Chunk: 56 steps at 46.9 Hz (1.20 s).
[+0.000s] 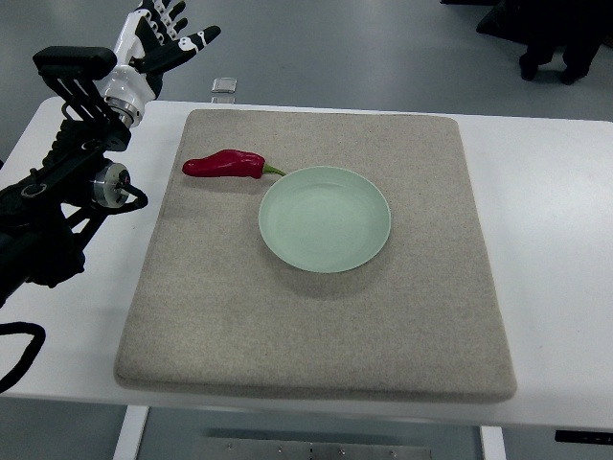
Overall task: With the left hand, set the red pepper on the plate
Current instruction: 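Rotate the left hand palm-down and move it toward the red pepper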
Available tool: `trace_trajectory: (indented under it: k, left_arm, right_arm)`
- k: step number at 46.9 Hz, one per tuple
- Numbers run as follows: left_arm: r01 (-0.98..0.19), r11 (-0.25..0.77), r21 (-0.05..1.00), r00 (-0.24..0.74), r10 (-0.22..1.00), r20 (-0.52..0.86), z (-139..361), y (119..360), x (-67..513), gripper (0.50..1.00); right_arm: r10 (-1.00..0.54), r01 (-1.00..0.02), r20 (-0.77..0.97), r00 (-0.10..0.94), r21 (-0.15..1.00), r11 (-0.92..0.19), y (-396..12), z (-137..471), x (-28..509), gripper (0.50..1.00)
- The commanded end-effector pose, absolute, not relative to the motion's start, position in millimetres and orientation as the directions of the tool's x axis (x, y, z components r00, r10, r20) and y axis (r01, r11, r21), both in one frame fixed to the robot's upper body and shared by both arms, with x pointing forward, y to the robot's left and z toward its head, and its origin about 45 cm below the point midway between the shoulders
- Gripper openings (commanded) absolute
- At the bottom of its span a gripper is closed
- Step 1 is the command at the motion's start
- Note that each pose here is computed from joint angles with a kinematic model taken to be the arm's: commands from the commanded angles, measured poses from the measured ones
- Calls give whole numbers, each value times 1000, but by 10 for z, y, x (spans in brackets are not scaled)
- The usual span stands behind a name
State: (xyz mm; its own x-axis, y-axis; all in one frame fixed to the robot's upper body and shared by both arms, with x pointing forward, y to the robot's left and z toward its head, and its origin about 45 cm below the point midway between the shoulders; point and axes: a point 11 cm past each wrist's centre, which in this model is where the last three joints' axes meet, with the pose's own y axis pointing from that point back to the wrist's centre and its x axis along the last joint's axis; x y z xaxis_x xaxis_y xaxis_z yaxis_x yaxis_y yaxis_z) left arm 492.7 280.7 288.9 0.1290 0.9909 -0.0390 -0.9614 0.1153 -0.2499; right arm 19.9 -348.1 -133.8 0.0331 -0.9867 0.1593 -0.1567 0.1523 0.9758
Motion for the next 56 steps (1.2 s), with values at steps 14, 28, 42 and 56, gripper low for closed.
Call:
trace_trajectory:
  k: [14, 28, 42, 56]
  left_arm:
    - [-926, 291, -238, 197, 915, 352, 2892, 2645, 4889, 996]
    - [-900, 400, -174, 222, 763, 607, 2898, 2578, 4891, 984]
    - [-883, 457, -108, 217, 602, 769, 2901, 2582, 4894, 984]
    - [-857, 515, -22, 231, 422, 877, 2832, 2519, 4872, 986]
  right_arm:
    - [-987, -157, 159, 33, 976, 152, -3480, -1338, 201, 932]
    - [-987, -157, 159, 33, 976, 152, -3480, -1338, 201, 932]
    - [-987, -157, 159, 33, 976, 152, -3480, -1338, 201, 932]
    - [-987, -156, 159, 33, 976, 152, -3480, -1338, 192, 932]
